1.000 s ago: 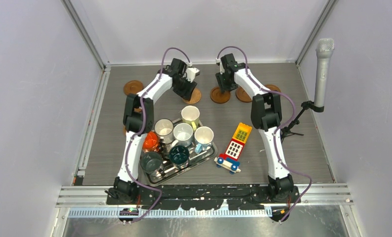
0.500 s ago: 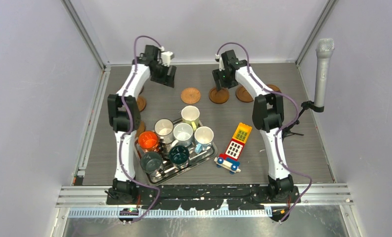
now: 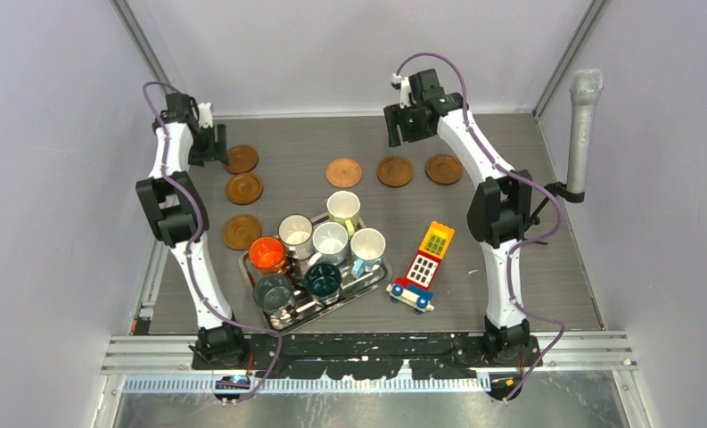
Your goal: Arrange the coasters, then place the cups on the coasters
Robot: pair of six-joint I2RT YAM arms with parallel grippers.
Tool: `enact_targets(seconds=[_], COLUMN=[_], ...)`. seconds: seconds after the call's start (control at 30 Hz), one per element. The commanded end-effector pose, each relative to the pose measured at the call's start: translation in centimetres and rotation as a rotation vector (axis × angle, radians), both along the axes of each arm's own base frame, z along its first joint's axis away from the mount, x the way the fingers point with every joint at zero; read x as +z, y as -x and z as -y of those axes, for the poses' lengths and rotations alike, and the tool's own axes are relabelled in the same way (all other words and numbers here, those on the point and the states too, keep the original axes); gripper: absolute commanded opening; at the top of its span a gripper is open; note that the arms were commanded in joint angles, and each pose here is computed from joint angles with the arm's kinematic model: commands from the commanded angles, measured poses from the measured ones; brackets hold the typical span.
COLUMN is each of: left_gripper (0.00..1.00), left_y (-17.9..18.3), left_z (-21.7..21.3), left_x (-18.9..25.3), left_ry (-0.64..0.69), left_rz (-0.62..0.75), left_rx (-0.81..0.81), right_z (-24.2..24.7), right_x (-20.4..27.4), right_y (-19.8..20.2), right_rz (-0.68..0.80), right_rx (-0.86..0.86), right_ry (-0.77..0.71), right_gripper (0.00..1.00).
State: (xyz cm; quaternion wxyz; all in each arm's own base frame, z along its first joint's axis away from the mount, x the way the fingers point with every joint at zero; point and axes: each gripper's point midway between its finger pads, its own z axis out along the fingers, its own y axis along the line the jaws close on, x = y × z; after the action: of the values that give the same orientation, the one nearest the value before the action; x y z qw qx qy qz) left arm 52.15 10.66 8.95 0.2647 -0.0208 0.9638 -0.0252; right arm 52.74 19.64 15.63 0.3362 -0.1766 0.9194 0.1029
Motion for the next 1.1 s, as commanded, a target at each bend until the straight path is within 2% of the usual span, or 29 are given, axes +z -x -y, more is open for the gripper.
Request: enact_targets(seconds=[0.0,0.17,0.43,0.67,0.83,1.07], left_gripper=[0.74,0.73,0.71,0.63,0.54,0.47], left_y=[-2.8,-5.2,-7.8,-8.9,-8.6,-6.7], left_z=[0.0,-0.7,0.7,1.6,4.3,9.6], left_x=[0.8,-0.2,-1.7,-3.5,-4.3,-4.6], left_ry=[-0.049,-0.062,0.011,0.024,0.045,0.02], left_rz=[0.061,0.098,0.151,0.149,0.122,0.074], left_rx=[-0.009,0.005,-0.047,-0.056,-0.132,-0.316], right_z=[-0.3,-0.3,0.3,0.5,0.9,0.9], right_x=[2.5,2.6,2.3,2.5,2.5,2.4], right_y=[1.5,2.0,2.8,3.3,3.4,3.4], right_rz=[0.014,-0.003,-0.022,-0.022,-0.018,-0.019], right_rx=[0.036,0.026,0.018,0.021,0.021,0.023], right_ry=[-0.019,-0.029,-0.012,0.003,0.02,0.022], right_gripper=[0.72,0.72,0.72,0.72,0.72,0.72])
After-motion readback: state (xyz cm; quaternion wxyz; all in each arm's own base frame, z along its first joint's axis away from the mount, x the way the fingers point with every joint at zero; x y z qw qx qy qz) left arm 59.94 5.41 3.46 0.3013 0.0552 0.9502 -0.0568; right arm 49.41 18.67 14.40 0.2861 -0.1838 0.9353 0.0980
